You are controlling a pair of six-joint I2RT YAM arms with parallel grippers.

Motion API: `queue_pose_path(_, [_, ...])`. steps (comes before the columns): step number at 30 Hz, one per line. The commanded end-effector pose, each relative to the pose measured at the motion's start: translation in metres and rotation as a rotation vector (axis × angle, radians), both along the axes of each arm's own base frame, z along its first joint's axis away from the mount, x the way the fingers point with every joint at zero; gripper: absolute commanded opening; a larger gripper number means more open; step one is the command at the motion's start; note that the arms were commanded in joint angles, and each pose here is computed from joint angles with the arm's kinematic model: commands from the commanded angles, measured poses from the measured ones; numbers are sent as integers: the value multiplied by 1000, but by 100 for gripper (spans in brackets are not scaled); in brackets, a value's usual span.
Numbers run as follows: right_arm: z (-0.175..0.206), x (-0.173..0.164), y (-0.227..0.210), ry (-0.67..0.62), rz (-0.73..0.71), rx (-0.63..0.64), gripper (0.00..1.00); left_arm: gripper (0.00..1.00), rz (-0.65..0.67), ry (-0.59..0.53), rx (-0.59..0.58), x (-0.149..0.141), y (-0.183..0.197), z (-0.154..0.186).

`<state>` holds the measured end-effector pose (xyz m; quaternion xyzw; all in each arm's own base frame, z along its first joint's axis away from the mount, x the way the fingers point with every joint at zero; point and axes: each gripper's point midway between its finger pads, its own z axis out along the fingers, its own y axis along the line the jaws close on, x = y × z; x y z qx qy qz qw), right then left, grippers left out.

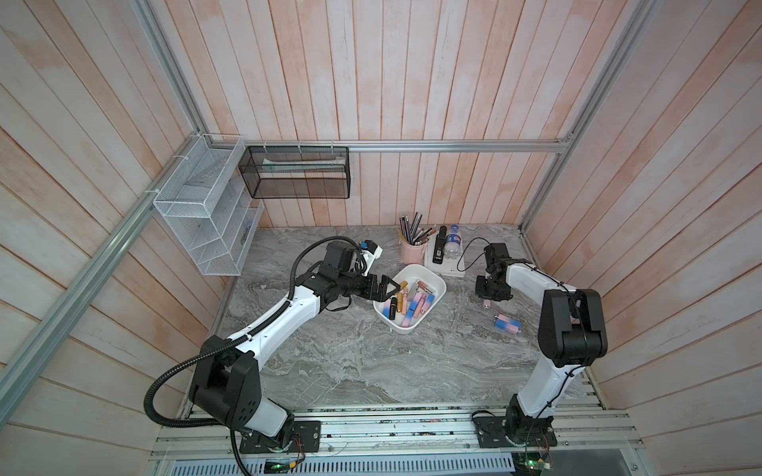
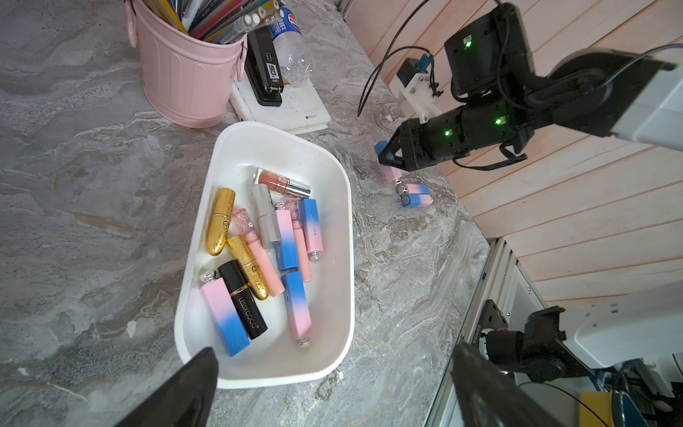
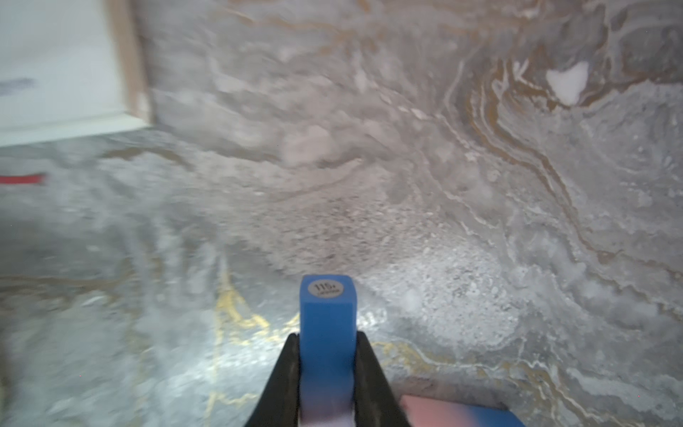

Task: Put the lipstick into the storage box
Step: Pick up the lipstick at the center of the board, then place the lipstick in the storage box.

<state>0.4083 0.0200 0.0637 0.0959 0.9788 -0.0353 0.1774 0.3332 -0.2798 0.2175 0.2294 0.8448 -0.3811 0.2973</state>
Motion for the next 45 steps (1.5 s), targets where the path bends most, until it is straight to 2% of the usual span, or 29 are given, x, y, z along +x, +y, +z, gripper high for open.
queue_pose_path(1, [41,9,39,-67,46,40,19,100,3,-23,-21,-1,2,15])
queue_pose_path(8, [80,19,130,-153,176,138,21,100,6,-28,-28,-10,7,18])
queue_pose_path(13, [68,22,180,-153,232,229,21,100,10,-49,-35,-18,12,26])
queue_pose_path(20, [29,16,218,-85,286,273,24,100,3,-49,-31,-34,19,25])
queue_pose_path(25, [32,15,218,-90,300,261,34,100,-36,-26,-51,-48,18,28])
queue_pose_path(27, [43,15,211,-115,298,239,45,100,-79,-10,-62,-58,15,29])
queue_pose_path(29, [54,12,196,-130,279,212,50,100,-134,10,-69,-69,9,28])
queue_pose_path(34, [61,-17,119,-112,150,102,52,100,-234,58,-32,-91,-9,17])
queue_pose_path(38, [45,-61,41,-59,7,44,52,100,-303,83,-7,-102,-32,6])
queue_pose_path(43, [29,-114,-35,-20,-193,15,52,100,-351,69,9,-101,-61,4])
queue_pose_path(45, [28,-122,-53,-57,-276,41,55,100,-368,65,3,-100,-71,5])
